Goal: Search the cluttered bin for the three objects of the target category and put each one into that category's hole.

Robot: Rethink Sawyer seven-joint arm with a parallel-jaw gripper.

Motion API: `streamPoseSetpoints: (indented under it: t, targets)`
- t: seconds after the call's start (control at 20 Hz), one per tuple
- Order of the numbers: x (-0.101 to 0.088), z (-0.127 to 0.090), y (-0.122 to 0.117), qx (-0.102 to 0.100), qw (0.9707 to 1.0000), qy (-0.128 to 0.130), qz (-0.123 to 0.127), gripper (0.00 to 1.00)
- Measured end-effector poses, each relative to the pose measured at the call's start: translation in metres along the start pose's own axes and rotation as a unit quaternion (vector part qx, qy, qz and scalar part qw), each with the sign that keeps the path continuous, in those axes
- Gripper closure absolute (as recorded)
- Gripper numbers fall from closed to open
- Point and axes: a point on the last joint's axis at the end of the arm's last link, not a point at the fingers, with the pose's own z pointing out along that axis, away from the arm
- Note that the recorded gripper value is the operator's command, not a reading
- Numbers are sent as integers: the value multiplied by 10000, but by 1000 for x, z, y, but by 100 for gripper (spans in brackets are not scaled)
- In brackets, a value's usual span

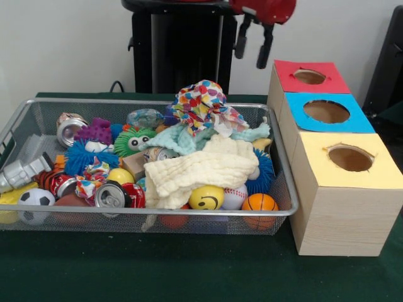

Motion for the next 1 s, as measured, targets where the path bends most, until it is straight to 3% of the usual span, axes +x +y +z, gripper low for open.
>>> streamPoseSetpoints:
  t: [0.55, 0.8, 1.0]
  targets:
    - [-27, 39, -53, -7, 9997, -235, -26, 0]
    - [-37, 69, -87, 3, 9987, -428, -261, 0]
    - [-39, 81, -107, 69, 9982, -412, -439, 0]
